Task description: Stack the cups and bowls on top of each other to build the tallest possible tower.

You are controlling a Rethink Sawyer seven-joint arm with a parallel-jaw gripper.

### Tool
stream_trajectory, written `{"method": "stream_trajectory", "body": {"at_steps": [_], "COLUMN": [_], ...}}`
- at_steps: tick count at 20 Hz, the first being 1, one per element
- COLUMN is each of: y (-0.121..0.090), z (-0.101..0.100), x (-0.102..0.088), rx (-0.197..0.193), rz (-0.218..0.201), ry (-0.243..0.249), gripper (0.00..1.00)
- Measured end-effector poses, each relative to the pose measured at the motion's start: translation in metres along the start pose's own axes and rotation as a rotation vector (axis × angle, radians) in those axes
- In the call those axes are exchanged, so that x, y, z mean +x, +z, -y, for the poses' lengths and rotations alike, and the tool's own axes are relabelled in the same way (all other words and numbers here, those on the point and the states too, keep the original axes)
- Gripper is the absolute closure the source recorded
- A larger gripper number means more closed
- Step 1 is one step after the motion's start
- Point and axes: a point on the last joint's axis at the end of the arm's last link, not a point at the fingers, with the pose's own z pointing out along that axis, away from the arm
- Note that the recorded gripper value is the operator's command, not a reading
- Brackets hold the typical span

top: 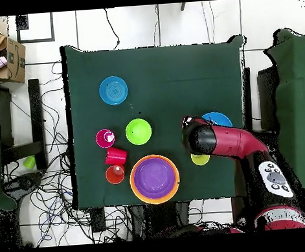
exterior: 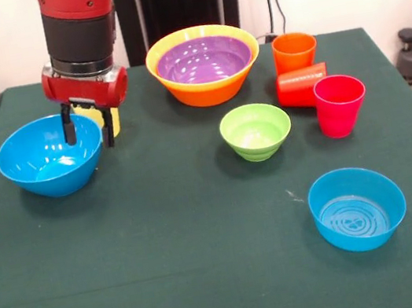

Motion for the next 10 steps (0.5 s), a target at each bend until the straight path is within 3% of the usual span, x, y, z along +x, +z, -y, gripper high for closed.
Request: {"method": "stream_trajectory", "body": {"at_steps": [10], "y": [0.021], "z": [0.000], "x": [0.012], "rx": [-0.009], "rz": [-0.001], "ry": [0.005], "gripper": [0.00]}}
